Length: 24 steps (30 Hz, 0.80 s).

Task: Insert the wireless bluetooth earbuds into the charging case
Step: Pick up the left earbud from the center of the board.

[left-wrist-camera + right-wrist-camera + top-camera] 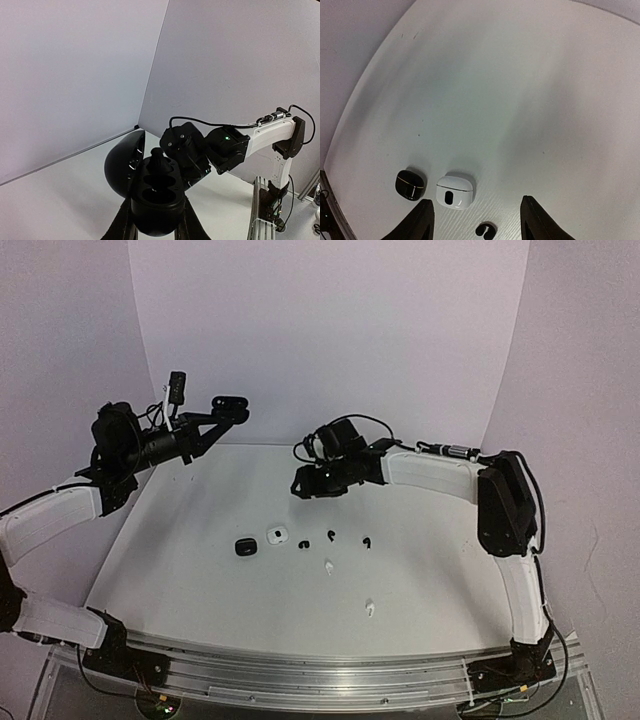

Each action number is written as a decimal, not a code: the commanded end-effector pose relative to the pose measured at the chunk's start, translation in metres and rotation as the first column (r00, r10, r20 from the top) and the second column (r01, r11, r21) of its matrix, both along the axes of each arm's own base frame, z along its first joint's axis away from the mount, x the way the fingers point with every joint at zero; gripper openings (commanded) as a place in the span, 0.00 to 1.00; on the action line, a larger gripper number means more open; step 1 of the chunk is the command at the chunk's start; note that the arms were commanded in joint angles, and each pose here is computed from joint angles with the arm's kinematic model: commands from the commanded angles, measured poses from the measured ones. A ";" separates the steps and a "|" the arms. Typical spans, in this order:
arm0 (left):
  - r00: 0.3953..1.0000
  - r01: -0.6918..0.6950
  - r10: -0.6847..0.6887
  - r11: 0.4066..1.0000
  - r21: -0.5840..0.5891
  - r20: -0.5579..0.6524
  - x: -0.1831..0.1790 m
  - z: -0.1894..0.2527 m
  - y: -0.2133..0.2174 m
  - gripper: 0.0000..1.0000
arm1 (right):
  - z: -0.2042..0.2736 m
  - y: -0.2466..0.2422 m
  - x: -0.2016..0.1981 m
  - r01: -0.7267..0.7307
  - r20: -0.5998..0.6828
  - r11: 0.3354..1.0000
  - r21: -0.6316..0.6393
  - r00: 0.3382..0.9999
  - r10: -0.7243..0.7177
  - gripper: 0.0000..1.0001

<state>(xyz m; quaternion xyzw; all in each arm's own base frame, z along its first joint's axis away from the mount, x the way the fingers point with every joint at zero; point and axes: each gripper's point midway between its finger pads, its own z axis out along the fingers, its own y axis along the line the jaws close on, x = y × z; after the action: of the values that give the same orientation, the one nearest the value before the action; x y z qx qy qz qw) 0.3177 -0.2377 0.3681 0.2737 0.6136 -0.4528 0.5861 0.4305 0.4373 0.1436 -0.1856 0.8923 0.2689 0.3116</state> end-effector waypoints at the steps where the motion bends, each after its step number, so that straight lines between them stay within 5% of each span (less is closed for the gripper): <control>1: 0.988 -0.012 0.008 1.000 0.028 0.153 -0.015 0.007 0.007 0.00 | -0.019 0.006 -0.001 0.072 -0.024 0.996 -0.052 0.997 -0.073 0.55; 16: 0.900 0.169 -0.191 0.982 0.089 0.392 -0.069 0.003 -0.001 0.00 | -0.085 0.015 -0.034 0.004 -0.119 0.979 -0.205 0.992 -0.029 0.50; 24: 0.885 0.246 -0.264 0.965 0.096 0.384 -0.083 0.005 -0.004 0.00 | -0.095 0.015 -0.039 0.000 -0.139 0.976 -0.219 0.990 -0.032 0.50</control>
<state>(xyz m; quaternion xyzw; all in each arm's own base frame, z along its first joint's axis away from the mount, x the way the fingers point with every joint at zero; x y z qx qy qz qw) 0.2523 -0.2436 0.3558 0.4234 0.4933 -0.4469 0.6146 0.3897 0.4482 0.0453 -0.1959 0.9378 0.1794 0.2236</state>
